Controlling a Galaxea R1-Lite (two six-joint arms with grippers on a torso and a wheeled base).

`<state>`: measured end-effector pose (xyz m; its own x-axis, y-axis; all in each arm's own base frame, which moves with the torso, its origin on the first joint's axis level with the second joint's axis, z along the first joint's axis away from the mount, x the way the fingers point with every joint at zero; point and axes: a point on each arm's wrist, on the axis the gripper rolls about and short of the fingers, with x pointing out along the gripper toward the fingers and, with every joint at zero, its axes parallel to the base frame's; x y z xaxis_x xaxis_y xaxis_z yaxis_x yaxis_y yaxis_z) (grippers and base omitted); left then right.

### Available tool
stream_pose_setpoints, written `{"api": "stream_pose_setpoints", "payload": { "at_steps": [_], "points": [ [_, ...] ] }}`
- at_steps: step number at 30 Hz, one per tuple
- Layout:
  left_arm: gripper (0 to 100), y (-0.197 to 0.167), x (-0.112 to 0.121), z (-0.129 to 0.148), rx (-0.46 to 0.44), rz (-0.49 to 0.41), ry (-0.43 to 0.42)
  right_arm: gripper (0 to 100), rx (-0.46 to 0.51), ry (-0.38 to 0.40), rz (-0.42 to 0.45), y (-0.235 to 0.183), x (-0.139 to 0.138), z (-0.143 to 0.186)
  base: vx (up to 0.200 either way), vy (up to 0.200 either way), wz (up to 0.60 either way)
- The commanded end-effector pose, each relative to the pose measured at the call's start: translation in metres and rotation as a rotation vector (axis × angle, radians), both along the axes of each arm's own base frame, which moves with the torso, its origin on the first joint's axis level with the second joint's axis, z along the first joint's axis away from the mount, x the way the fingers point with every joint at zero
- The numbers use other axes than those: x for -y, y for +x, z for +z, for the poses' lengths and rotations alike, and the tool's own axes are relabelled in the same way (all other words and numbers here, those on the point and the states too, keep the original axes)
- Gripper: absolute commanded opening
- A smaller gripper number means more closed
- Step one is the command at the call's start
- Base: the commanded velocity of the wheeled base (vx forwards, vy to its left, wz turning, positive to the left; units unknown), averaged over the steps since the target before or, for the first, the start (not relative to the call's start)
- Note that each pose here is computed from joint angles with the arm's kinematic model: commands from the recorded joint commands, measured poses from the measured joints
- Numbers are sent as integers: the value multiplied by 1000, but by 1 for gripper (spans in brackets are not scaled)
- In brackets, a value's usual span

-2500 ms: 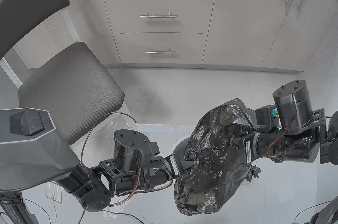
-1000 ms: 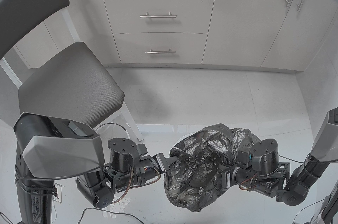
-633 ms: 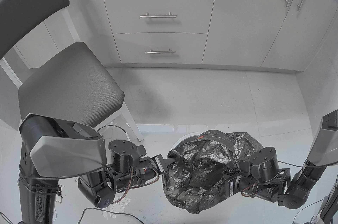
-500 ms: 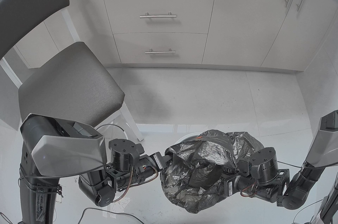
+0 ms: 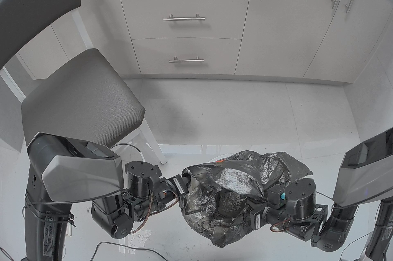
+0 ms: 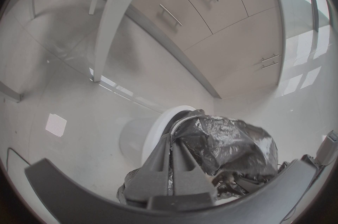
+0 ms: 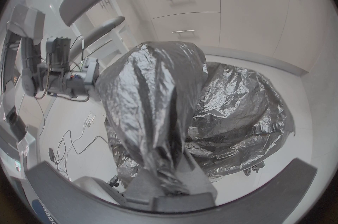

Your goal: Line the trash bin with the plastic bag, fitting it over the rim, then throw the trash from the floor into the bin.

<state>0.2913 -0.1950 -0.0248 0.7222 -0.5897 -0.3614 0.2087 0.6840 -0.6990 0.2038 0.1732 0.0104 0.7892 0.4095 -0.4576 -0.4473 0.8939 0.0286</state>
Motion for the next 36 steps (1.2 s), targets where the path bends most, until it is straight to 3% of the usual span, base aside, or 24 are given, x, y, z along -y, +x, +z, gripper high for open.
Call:
{"api": "stream_pose_setpoints", "payload": {
  "at_steps": [1, 9, 23, 24, 36],
  "points": [
    [0, 2, -4, -7, 1, 27, 34, 0, -63, -68, 41, -13, -2, -26, 0, 0, 0],
    [0, 7, -11, -9, 2, 68, 43, 0, -113, -128, 64, -24, 4, -45, 0, 0, 0],
    [0, 7, -11, -10, 2, 66, 43, 0, -74, -109, 65, -21, -6, -42, 0, 0, 0],
    [0, 7, -11, -10, 1, 66, 44, 100, -66, -108, 57, -20, -7, -42, 0, 0, 0],
    [0, 7, -11, -11, 1, 66, 46, 100, 34, -14, 50, -19, -6, -5, 0, 0, 0]
  ]
}}
